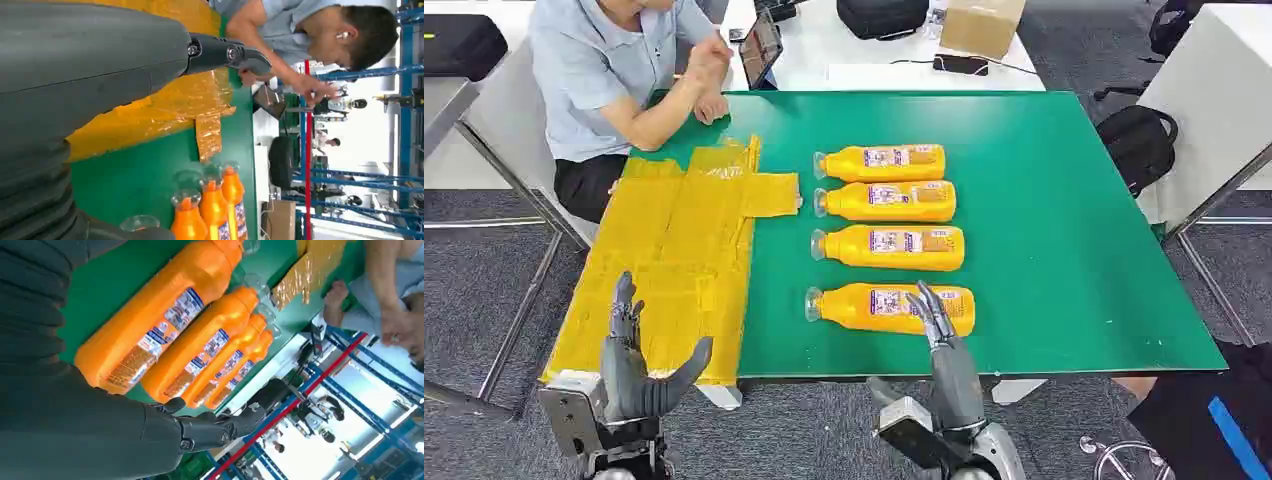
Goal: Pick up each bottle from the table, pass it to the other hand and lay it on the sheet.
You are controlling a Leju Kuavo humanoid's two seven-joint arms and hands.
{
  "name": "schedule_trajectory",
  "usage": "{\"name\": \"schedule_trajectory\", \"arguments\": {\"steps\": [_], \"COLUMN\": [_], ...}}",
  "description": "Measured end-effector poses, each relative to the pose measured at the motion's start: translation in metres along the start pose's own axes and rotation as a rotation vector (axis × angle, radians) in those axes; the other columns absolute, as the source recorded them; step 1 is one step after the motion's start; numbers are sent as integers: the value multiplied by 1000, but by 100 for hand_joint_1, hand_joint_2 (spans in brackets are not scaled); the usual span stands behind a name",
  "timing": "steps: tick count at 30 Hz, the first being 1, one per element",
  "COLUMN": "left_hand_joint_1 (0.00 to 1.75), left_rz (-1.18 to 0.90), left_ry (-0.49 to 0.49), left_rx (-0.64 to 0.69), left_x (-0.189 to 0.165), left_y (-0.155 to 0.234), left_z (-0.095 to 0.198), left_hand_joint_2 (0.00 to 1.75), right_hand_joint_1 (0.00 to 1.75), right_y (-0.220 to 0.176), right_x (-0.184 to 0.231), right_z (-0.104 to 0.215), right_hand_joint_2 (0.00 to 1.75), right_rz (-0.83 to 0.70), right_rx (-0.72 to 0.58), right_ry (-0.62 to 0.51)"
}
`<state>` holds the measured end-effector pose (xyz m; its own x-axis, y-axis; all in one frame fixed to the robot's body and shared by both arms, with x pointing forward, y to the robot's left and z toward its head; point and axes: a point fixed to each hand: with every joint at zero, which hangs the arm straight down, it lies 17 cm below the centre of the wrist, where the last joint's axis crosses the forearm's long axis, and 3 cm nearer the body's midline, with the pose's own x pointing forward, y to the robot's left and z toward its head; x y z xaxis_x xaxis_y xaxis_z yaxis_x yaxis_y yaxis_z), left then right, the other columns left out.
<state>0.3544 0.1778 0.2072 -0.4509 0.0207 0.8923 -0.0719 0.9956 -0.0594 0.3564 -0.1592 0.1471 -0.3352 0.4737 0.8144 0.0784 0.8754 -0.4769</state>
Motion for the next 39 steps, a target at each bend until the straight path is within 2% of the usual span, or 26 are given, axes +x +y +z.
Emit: {"name": "schedule_trajectory", "arguments": {"steps": [11, 15, 20, 28, 31, 39], "left_hand_joint_1": [0, 0, 0, 0, 0, 0], "left_rz": [9, 14, 29, 56, 59, 60], "left_ry": [-4, -4, -2, -25, -24, -18], "left_rx": [-12, -19, -45, -91, -95, -98], "left_x": [0, 0, -3, -3, -4, -7], "left_y": [-6, -9, -17, -32, -34, -35], "left_z": [-3, -4, -5, -25, -27, -26], "left_hand_joint_2": [175, 175, 175, 175, 175, 175], "right_hand_joint_1": [0, 0, 0, 0, 0, 0], "right_y": [-3, -5, -11, -23, -26, -27], "right_x": [-6, -23, -41, -89, -108, -125], "right_z": [-5, -8, -15, -56, -63, -65], "right_hand_joint_2": [175, 175, 175, 175, 175, 175], "right_rz": [-6, 7, 135, 422, 471, 498], "right_rx": [-10, -19, -18, 55, 74, 98], "right_ry": [11, 52, 85, 198, 226, 248]}}
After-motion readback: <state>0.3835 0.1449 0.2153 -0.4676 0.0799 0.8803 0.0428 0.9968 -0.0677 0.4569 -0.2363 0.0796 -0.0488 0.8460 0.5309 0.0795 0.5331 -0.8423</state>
